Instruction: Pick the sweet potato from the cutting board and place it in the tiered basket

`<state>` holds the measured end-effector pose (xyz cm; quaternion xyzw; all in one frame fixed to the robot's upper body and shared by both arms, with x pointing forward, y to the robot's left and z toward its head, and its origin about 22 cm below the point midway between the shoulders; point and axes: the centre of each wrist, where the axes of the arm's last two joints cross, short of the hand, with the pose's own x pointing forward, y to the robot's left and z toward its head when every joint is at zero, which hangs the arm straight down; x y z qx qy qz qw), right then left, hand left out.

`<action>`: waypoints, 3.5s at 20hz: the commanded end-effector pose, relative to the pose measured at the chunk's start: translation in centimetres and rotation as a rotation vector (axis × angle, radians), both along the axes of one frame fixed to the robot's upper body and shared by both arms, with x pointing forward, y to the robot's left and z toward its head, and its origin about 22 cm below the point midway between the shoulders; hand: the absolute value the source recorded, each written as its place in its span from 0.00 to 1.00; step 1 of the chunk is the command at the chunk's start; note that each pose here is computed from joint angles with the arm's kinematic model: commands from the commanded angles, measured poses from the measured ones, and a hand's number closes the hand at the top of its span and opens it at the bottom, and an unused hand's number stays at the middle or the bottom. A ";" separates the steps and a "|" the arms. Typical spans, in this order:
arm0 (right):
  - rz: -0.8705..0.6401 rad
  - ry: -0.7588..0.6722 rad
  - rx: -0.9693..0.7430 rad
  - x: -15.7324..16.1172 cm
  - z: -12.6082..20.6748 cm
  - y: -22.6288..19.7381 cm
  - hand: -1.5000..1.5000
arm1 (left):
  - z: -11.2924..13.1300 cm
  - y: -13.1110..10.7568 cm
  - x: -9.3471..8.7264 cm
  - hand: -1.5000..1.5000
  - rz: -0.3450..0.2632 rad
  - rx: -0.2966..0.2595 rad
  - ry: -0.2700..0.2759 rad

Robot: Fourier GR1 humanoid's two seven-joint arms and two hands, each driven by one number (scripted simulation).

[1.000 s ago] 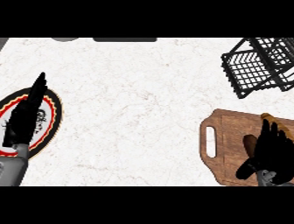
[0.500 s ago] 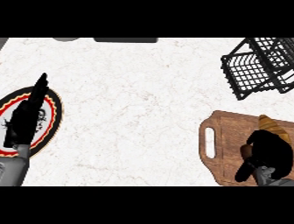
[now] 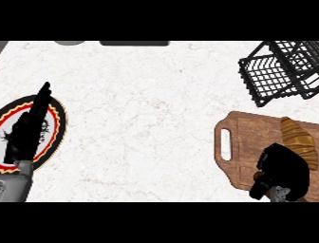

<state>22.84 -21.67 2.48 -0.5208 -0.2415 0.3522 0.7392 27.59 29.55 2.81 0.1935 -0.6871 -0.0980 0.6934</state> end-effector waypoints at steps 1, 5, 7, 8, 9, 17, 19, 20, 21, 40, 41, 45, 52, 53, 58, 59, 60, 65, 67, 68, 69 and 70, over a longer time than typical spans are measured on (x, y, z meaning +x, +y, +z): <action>-0.060 -0.099 0.030 0.9 1.8 1.5 1.00 | 1.6 0.3 0.6 0.50 -0.008 0.013 0.012; 0.460 -0.137 0.280 0.5 3.8 8.7 1.00 | 0.9 -0.9 1.0 0.50 -0.026 0.002 -0.010; 0.678 -0.150 0.420 -0.2 4.2 11.1 1.00 | 0.5 -0.7 0.7 0.50 -0.051 0.011 -0.010; 0.701 -0.215 0.472 0.0 5.4 11.8 1.00 | 0.8 -0.7 0.9 0.50 -0.032 0.015 -0.002; 0.708 -0.275 0.499 -0.2 6.9 11.3 1.00 | -0.3 0.2 -0.4 0.50 -0.030 0.009 0.010; 0.662 -0.768 0.523 -0.3 15.0 8.1 1.00 | -1.4 -0.5 -1.0 0.50 -0.009 0.011 -0.007; 0.649 -0.793 0.510 0.0 17.8 7.9 1.00 | 0.1 0.2 0.6 0.50 -0.007 -0.007 0.020; 0.640 -0.829 0.502 0.1 18.5 7.5 1.00 | 1.5 0.3 0.8 0.50 -0.025 0.010 -0.002; 0.619 -0.852 0.464 0.5 19.0 4.6 1.00 | 1.4 1.5 0.3 0.50 0.003 0.005 -0.001; 0.671 -0.784 0.174 11.3 24.7 -3.4 1.00 | -0.3 0.6 1.3 0.50 -0.016 0.006 0.004; 0.659 -0.761 0.133 11.9 23.5 -2.5 1.00 | 0.3 -0.9 0.3 0.50 -0.029 0.008 0.012; 0.594 -0.753 -0.062 14.1 24.9 -3.8 1.00 | 0.0 1.1 0.3 0.50 -0.022 0.010 -0.017; 0.560 -0.730 -0.150 16.6 20.8 -9.7 1.00 | -0.1 0.8 -1.1 0.50 -0.014 0.004 0.005; 0.576 -0.715 -0.145 17.5 22.4 -10.0 1.00 | 1.4 0.3 0.9 0.50 -0.021 -0.002 -0.024; 0.650 -0.660 -0.077 18.6 23.2 -12.0 1.00 | 0.6 -0.5 1.0 0.50 -0.011 0.014 -0.001; 0.645 -0.645 -0.057 19.7 23.4 -11.7 1.00 | 0.7 0.5 1.8 0.50 -0.019 0.015 -0.001; 0.640 -0.643 -0.019 18.7 20.5 -13.1 1.00 | 1.6 -0.3 1.4 0.50 -0.008 0.009 0.003; 0.648 -0.591 0.059 18.9 17.7 -15.3 1.00 | 0.0 -0.7 0.7 0.50 -0.006 0.009 -0.006; 0.652 -0.533 0.133 19.7 18.4 -14.1 1.00 | -0.3 -1.0 0.6 0.50 -0.021 0.015 0.005; 0.568 -0.524 0.232 19.9 18.7 -14.8 1.00 | 1.4 0.3 0.7 0.50 -0.014 0.006 -0.019; 0.487 -0.531 0.322 20.1 16.4 -14.4 1.00 | 0.6 -0.8 0.9 0.50 -0.032 -0.001 -0.004; 0.498 -0.505 0.287 20.4 16.7 -13.7 0.00 | -0.1 -0.5 1.3 0.50 -0.027 0.018 -0.004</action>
